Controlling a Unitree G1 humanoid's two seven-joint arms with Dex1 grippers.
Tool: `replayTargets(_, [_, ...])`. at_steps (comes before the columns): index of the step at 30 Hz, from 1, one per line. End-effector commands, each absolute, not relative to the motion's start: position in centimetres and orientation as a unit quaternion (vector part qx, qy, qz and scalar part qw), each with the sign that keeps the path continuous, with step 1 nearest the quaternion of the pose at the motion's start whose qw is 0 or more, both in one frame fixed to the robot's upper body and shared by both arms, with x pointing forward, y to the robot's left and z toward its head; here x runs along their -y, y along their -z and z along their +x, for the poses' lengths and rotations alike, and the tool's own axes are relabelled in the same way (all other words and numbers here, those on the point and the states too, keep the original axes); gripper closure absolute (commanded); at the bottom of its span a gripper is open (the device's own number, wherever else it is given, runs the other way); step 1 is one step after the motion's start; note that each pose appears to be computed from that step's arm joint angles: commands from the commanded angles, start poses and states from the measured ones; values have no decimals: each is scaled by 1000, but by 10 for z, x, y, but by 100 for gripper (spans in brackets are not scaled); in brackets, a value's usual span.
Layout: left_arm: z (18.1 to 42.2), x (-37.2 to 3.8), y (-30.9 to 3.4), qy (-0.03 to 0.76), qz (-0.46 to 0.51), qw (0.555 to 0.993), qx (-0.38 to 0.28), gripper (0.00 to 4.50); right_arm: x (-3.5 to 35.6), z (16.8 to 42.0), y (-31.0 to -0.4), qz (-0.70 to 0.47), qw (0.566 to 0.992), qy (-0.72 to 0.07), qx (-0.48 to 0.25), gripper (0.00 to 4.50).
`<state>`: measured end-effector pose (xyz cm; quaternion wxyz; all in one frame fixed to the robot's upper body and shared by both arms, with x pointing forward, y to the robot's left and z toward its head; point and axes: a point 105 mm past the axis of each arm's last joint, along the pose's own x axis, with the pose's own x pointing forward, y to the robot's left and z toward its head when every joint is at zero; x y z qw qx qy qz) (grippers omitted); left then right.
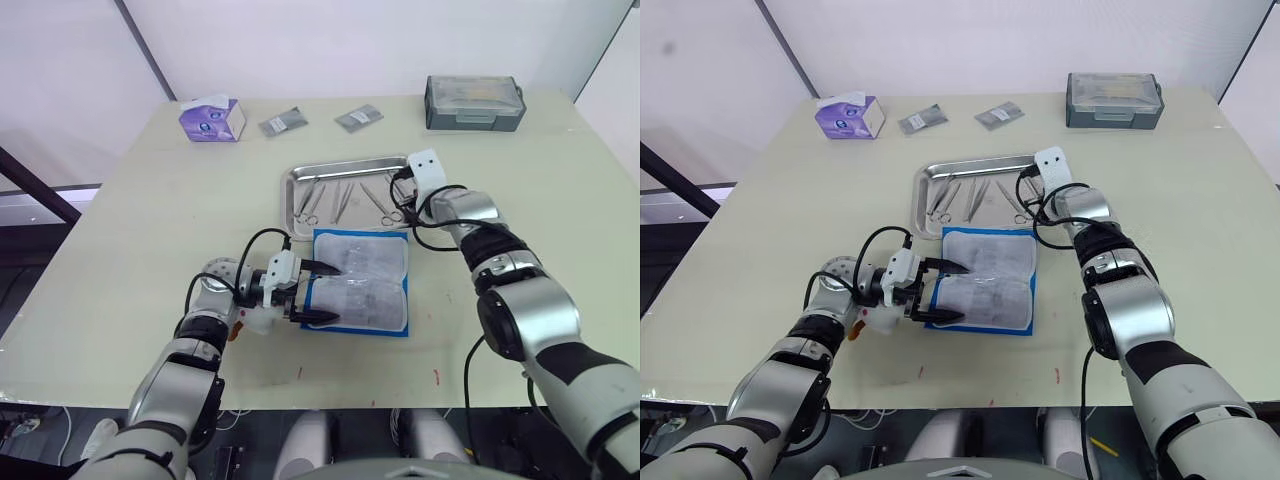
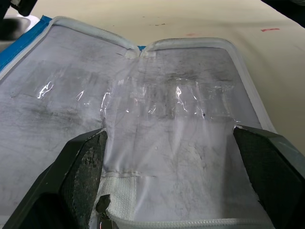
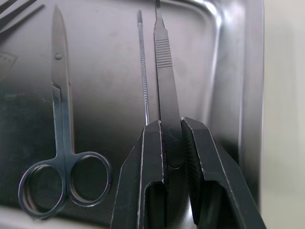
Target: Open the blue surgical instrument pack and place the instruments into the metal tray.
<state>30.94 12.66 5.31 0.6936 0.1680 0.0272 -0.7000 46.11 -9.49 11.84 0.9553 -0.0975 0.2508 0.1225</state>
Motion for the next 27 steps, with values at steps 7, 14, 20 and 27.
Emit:
replayTargets(7, [280,-127,-10,726,125,667,-109,0,86,465,-132,-71,963,-128,-227,350])
replayTargets(14, [281,-128,-11,724,124,670,-109,0,84,469,-150,-77,970,-136,-187,34])
replayTargets(20, [283,-128,-15,723,127,671,-99,0,85,469,-171,-99,972,-153,-146,13])
replayTargets(27, [289,-125,-33,723,129,676,-64,0,78,458,-199,-103,971,-209,-61,13])
